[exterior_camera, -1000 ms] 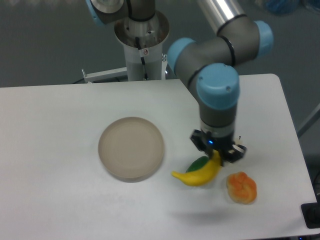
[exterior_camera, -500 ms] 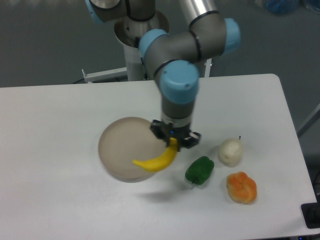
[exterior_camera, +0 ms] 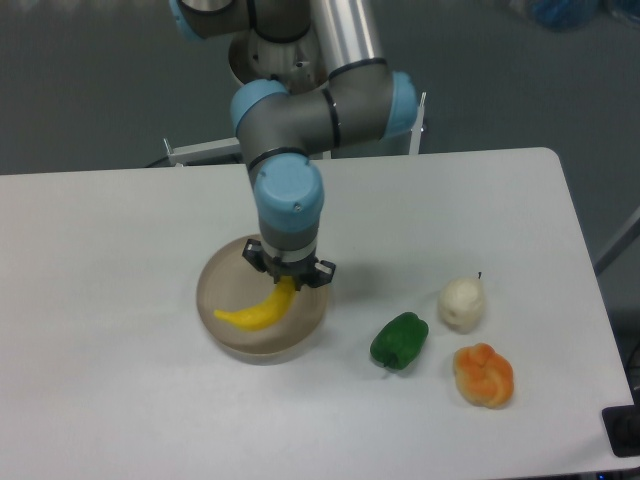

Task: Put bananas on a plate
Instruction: 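Lower the banana onto the plate and open the gripper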

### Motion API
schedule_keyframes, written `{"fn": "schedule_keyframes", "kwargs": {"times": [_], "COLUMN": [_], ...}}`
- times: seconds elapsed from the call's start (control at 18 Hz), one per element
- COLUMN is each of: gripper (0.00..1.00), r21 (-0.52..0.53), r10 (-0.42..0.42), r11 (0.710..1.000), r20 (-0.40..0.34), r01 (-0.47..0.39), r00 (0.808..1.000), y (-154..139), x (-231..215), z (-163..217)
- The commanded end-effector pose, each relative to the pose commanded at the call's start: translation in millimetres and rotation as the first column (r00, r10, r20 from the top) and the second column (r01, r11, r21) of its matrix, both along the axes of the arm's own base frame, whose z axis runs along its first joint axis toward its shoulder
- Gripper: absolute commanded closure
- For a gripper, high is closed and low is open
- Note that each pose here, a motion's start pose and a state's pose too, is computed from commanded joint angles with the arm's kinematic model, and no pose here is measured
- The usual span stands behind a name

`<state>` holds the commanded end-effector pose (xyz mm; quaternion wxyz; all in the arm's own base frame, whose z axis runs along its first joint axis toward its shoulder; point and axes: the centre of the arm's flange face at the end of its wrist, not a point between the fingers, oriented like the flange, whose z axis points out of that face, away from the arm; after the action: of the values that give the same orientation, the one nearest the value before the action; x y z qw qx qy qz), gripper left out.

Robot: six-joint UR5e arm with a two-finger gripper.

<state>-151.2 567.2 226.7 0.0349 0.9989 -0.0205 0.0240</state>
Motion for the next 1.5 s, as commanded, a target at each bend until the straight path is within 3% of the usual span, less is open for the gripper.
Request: {"fn": "schedule_keyframes", "kwargs": {"times": [1.11,1.33,1.39,1.5], "gripper": [0.73,0.59,0.45,0.30], "r21": [-0.016,-0.017,-0.016,-0.006], "r10": [-0.019,-0.022,-0.022,-0.022], "r11": [1.000,1.000,1.000,1.000], "r20": [0.003,0.004,0.003,-0.002], "r01": [0.019,0.022,0.022,0.022], "r00": [1.000,1.000,1.000,1.000], "y": [-2.1,-1.8,-1.3,0.7], "x": [4.4,5.2,5.0,2.9], "z": [-23.7,-24.6,-24.0,-19.2]}}
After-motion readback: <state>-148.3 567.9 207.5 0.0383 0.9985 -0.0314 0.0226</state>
